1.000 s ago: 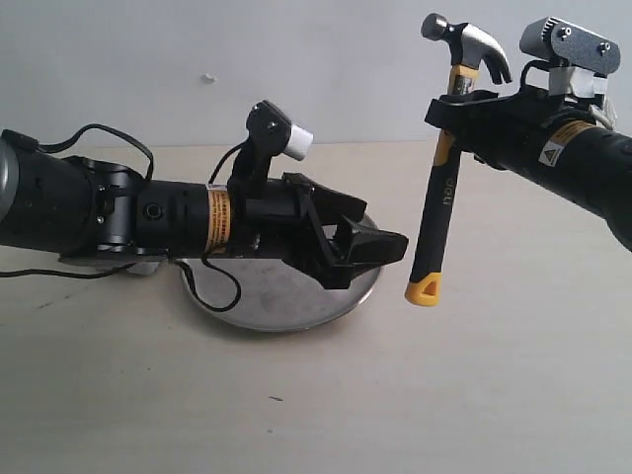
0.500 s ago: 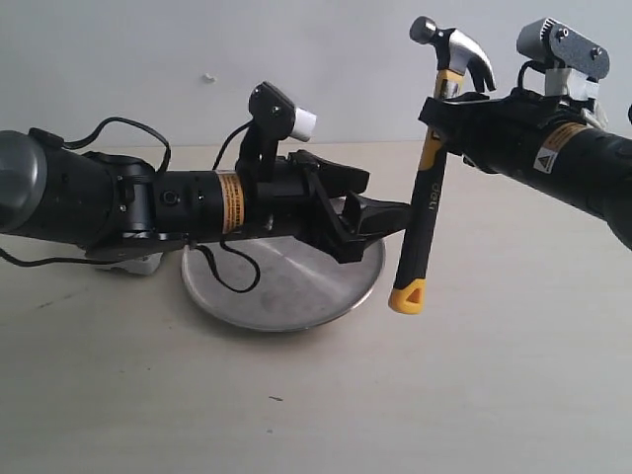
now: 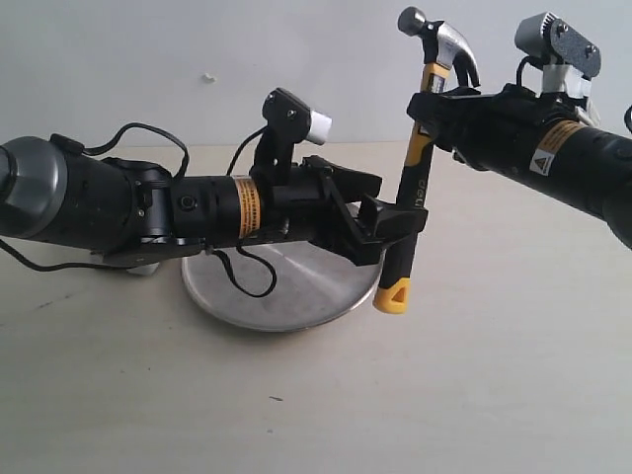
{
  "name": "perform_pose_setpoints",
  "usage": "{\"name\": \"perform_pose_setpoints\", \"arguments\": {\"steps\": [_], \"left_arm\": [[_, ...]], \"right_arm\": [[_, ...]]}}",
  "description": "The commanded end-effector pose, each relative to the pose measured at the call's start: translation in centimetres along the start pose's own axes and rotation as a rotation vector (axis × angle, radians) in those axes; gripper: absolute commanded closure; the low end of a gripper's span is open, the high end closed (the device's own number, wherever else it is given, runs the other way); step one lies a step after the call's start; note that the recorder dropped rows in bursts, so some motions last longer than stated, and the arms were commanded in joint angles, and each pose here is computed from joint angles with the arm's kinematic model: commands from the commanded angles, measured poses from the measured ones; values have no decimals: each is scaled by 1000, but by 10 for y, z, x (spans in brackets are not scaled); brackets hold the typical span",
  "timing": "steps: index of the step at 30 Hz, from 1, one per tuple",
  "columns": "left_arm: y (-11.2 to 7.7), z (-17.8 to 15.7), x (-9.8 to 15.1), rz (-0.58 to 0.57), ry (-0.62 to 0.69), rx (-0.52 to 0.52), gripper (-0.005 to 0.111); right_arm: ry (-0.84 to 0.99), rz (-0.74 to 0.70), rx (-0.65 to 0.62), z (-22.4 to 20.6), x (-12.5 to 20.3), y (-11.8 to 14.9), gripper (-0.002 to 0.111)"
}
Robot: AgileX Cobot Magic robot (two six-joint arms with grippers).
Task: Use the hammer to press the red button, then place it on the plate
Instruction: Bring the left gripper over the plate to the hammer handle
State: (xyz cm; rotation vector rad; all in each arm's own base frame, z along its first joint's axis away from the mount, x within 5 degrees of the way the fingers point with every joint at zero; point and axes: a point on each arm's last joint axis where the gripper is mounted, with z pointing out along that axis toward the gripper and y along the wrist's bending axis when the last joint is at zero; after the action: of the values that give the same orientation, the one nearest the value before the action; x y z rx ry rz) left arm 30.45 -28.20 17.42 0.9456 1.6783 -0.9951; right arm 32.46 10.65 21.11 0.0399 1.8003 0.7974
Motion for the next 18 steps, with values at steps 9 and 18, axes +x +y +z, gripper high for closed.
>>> {"name": "perform_pose_setpoints", "arguments": {"steps": [9, 18], "left_arm": [[7, 1, 3, -40, 45, -78, 34], [8, 1, 6, -69, 70, -88, 34]], "right_arm": [[-59, -62, -137, 6, 4, 42, 108], [-65, -64, -135, 7, 7, 46, 108]]}}
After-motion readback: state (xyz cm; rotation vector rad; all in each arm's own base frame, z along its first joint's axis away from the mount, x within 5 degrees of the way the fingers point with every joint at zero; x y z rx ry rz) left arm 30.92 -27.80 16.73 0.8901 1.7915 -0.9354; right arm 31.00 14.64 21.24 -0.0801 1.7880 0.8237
